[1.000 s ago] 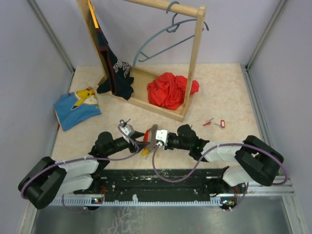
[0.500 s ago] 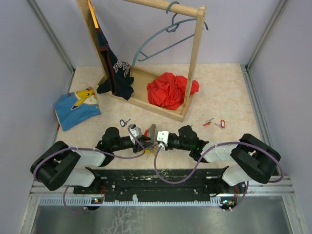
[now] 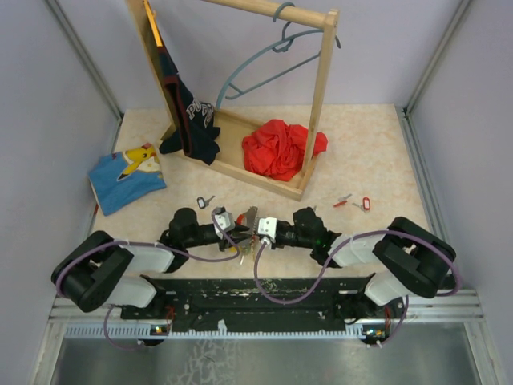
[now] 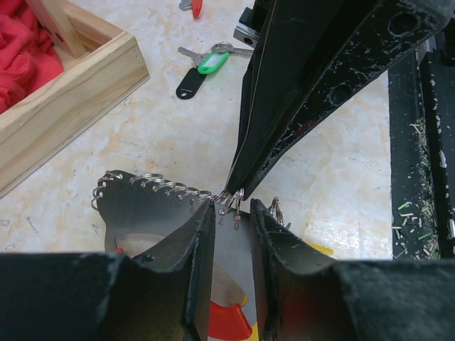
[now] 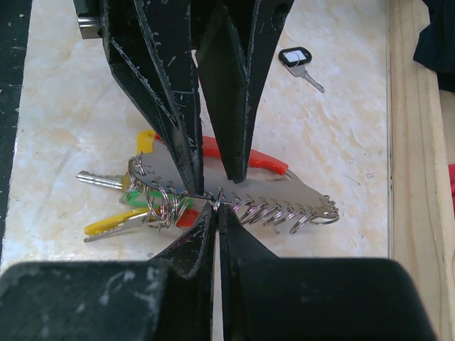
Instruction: Put the keys on the keyring
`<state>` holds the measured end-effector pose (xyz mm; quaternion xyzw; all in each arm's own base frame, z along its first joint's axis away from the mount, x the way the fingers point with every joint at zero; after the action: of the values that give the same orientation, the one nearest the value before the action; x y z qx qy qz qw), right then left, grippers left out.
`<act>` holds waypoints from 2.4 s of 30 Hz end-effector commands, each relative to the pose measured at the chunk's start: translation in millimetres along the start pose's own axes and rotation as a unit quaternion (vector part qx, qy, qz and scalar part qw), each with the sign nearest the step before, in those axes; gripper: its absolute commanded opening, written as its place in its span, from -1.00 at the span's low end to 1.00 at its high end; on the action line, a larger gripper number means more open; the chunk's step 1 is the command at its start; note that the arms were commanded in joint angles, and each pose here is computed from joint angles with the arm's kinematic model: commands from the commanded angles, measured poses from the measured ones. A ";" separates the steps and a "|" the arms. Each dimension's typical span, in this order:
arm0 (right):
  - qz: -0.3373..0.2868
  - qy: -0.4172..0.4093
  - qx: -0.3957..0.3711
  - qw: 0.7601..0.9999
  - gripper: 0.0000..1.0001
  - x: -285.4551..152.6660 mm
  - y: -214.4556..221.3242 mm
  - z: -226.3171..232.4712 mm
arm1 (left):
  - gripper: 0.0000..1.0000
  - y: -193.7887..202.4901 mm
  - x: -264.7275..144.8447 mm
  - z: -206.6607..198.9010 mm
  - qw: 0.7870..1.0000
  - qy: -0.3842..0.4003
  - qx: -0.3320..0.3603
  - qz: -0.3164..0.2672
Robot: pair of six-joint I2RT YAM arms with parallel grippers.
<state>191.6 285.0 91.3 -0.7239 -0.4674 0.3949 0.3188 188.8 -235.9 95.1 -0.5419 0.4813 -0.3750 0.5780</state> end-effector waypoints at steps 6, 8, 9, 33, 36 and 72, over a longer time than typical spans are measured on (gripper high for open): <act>-0.042 0.012 -0.025 0.999 -1.00 0.0 -19.7 -11.5 | -0.45 -2.7 11.9 2.8 0.999 0.034 0.023 0.014; -0.043 0.012 -0.026 0.999 -1.00 -0.3 -20.5 -11.6 | -0.45 -1.0 12.6 2.9 0.999 0.035 0.024 0.018; -0.043 0.012 -0.027 0.999 -1.00 -0.5 -20.6 -11.9 | -0.45 0.1 12.9 2.9 0.999 0.036 0.025 0.020; -0.060 -0.005 -0.037 0.997 -1.00 -3.4 -31.1 -13.0 | -0.46 7.9 16.1 -2.4 0.996 0.070 0.013 0.049; -0.065 -0.012 -0.037 0.997 -1.00 -1.6 -33.0 -12.3 | -0.53 6.3 16.4 -4.0 0.996 0.076 0.012 0.046; -0.034 0.006 0.006 0.999 -0.60 -17.2 -11.3 -12.6 | -1.00 0.1 11.5 -3.5 0.998 0.051 0.020 0.023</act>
<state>191.8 261.8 95.3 -0.7249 -0.4616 0.3892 0.3315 188.2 -244.8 81.5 -0.4981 0.5321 -0.3748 0.5730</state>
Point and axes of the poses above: each gripper's point midway between its finger pads, its own x axis out along the fingers, its own z axis along the line the jaws close on, y = z × x, the point moved 4 cm from there along -x, back along the fingers, and after that the axes turned 8 degrees about -x, right-handed, at the moved point
